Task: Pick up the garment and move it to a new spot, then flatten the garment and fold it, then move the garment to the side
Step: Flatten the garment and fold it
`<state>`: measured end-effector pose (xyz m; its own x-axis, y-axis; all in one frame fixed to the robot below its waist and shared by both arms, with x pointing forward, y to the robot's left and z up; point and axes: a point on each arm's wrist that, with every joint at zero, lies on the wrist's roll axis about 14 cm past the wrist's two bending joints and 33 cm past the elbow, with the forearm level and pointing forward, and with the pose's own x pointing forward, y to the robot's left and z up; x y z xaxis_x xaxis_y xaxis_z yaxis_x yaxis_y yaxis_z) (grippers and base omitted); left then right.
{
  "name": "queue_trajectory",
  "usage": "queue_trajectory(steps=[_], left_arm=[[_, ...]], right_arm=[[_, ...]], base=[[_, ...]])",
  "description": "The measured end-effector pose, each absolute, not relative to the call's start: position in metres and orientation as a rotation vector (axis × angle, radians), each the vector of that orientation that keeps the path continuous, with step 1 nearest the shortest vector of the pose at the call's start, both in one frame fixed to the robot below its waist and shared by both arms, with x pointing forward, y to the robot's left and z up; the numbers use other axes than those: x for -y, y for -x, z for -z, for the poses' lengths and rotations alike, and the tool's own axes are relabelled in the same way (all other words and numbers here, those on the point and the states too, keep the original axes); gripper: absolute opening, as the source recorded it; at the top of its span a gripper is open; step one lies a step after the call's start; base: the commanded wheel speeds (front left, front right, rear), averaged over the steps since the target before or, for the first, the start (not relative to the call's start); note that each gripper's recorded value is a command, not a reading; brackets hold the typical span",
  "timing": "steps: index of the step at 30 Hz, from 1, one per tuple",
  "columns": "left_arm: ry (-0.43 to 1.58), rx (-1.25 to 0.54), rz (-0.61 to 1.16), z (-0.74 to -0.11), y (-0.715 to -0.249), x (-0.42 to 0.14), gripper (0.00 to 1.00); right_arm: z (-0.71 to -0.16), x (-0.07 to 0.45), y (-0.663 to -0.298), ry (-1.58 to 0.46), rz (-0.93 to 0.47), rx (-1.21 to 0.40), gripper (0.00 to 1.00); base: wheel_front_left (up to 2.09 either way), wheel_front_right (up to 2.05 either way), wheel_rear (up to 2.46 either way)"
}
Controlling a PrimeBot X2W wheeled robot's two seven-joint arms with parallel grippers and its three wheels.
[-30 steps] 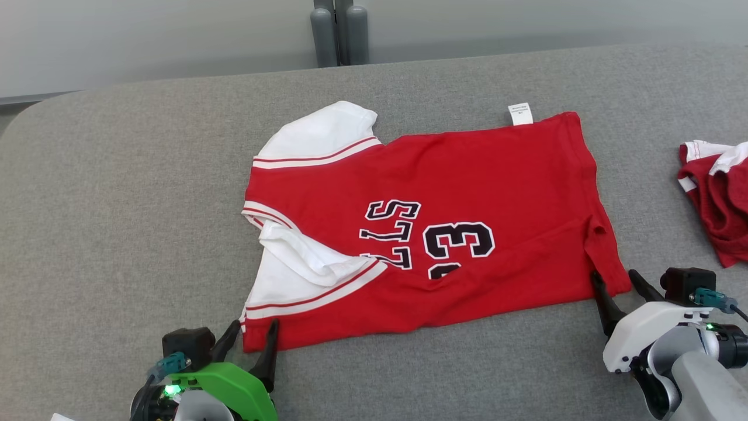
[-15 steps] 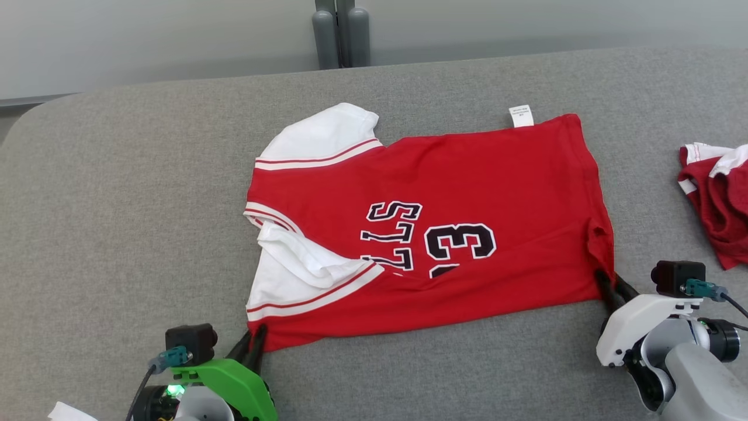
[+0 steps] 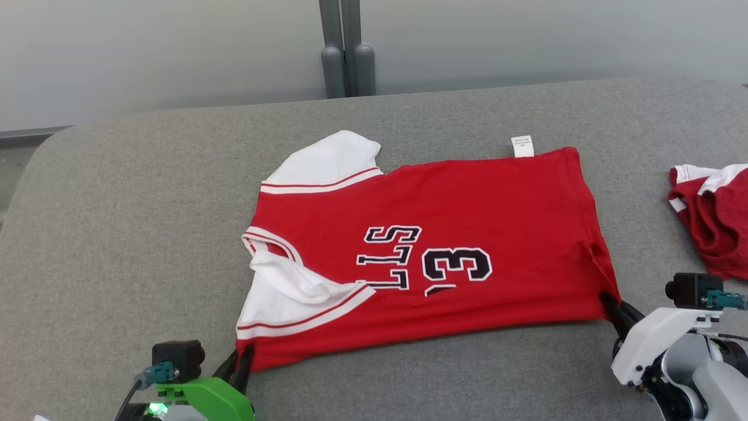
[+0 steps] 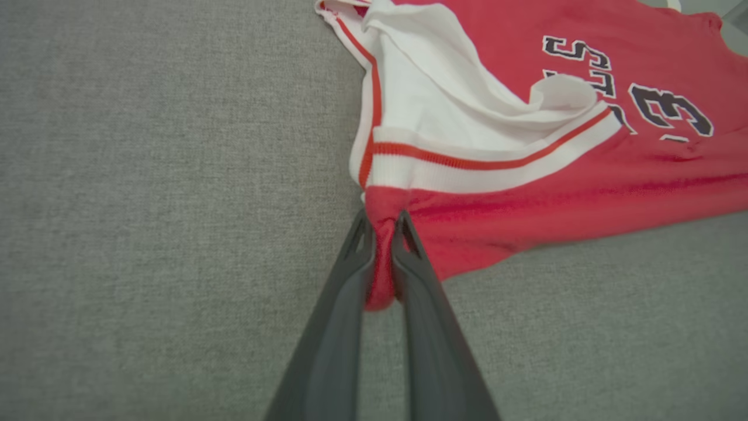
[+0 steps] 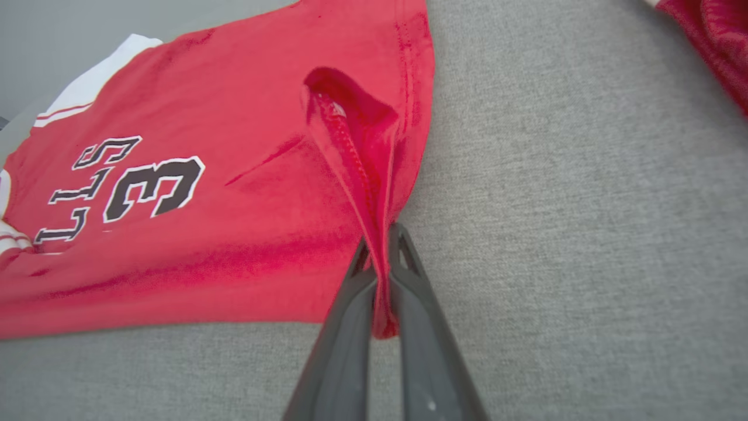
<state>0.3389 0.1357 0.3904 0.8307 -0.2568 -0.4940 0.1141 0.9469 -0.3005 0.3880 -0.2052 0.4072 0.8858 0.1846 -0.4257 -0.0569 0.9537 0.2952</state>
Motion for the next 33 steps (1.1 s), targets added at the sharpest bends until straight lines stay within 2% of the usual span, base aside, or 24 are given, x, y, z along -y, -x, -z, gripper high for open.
queue_trajectory(steps=[9, 16, 26, 27, 28, 29, 33], left_arm=[[0.22, -0.66, 0.243, -0.388, -0.311, -0.135, 0.0], [0.234, -0.76, 0.265, -0.379, -0.291, -0.13, 0.0], [0.241, -0.814, 0.284, -0.379, -0.277, -0.127, 0.0], [0.241, -0.814, 0.283, -0.379, -0.277, -0.127, 0.29], [0.239, -0.813, 0.282, -0.379, -0.277, -0.128, 0.43], [0.239, -0.812, 0.279, -0.38, -0.278, -0.129, 1.0], [0.23, -0.766, 0.271, -0.387, -0.287, -0.132, 1.0]], right_arm=[[-0.376, 0.218, -0.34, -0.333, -0.114, -0.712, 0.0], [-0.371, 0.224, -0.315, -0.367, -0.085, -0.794, 0.0], [-0.375, 0.227, -0.293, -0.386, -0.039, -0.847, 0.0], [-0.376, 0.228, -0.294, -0.384, -0.035, -0.846, 0.53], [-0.378, 0.228, -0.296, -0.382, -0.03, -0.839, 0.8], [-0.38, 0.229, -0.297, -0.38, -0.027, -0.834, 1.0], [-0.39, 0.23, -0.303, -0.383, -0.018, -0.797, 1.0]], base=[[0.0, 0.0, 0.0], [0.0, 0.0, 0.0], [0.0, 0.0, 0.0], [0.0, 0.0, 0.0], [0.0, 0.0, 0.0], [0.0, 0.0, 0.0], [0.0, 0.0, 0.0]])
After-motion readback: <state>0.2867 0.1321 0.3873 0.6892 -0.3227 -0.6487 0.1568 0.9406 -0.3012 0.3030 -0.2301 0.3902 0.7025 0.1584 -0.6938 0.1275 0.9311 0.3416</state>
